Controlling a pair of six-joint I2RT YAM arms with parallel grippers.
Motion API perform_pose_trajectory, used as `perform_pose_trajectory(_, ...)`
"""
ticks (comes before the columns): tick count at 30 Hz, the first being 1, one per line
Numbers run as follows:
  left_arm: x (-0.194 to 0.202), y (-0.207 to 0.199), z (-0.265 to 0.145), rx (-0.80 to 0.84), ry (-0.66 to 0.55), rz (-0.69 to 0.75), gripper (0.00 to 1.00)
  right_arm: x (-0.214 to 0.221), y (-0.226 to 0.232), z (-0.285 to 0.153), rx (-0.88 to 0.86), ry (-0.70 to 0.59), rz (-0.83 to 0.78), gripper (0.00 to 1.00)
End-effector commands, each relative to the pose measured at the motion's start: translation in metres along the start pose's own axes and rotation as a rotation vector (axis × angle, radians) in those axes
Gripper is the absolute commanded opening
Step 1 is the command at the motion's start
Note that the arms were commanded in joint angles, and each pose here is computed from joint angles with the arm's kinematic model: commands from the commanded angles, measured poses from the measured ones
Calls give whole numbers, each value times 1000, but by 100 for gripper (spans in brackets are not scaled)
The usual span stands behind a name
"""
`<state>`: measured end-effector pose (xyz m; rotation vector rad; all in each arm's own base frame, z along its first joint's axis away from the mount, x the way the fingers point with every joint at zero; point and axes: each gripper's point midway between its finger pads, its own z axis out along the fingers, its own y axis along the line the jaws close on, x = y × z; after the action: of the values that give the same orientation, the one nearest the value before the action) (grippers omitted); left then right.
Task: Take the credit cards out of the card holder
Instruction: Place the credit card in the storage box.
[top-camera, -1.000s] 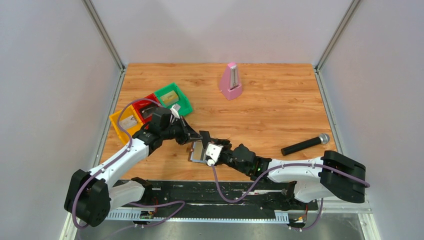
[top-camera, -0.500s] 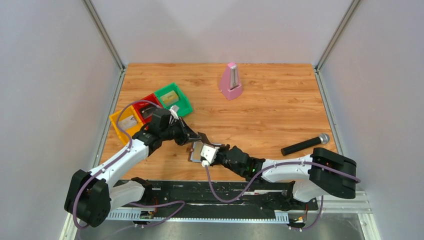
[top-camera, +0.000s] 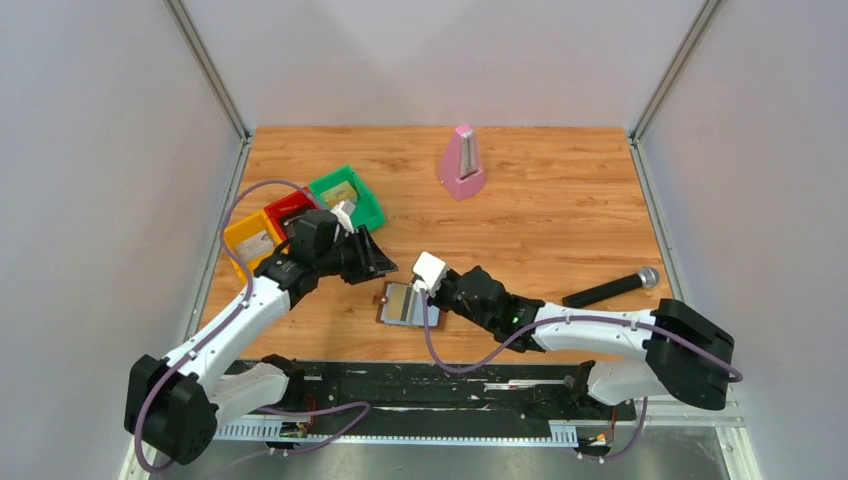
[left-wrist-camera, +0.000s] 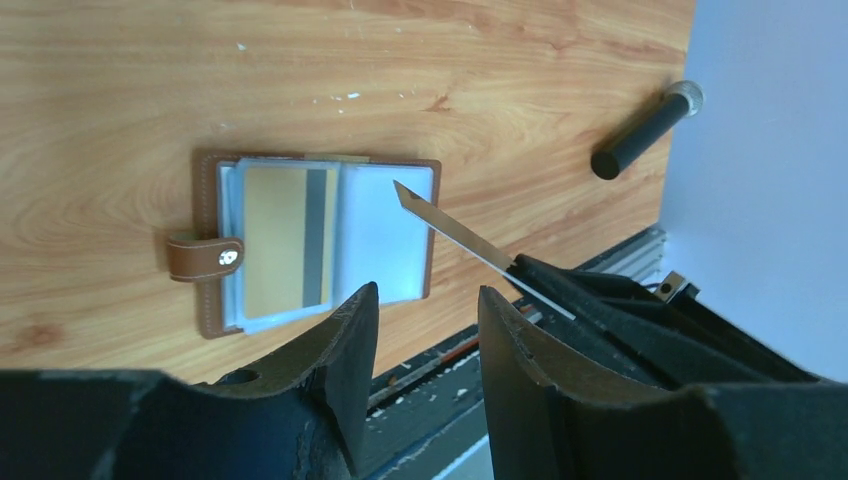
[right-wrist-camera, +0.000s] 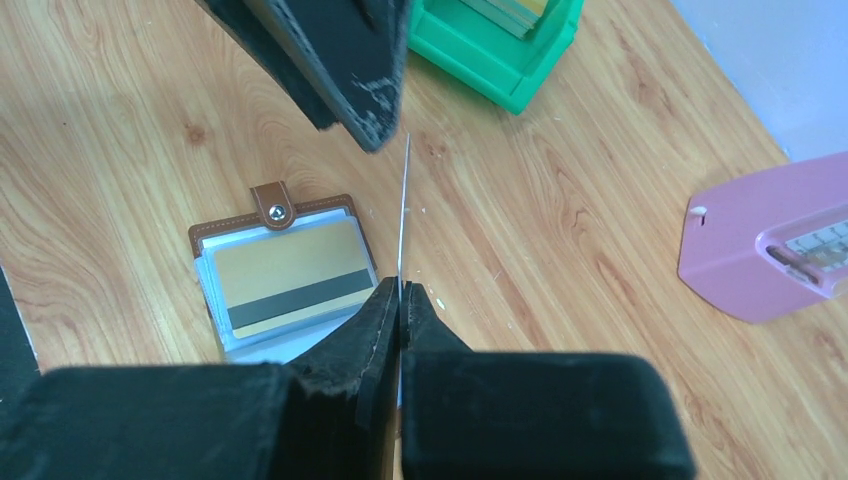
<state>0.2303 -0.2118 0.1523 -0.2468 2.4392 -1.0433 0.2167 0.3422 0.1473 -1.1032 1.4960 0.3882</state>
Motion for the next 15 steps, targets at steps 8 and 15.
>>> perform_pose_trajectory(8, -7, -15, -22, 45, -35, 213, 51, -18, -22, -5, 68, -14, 172, 0)
perform_pose_trajectory(15, -10, -31, -20, 170, -91, 240, 55, -61, -32, -10, -12, -46, 660, 0)
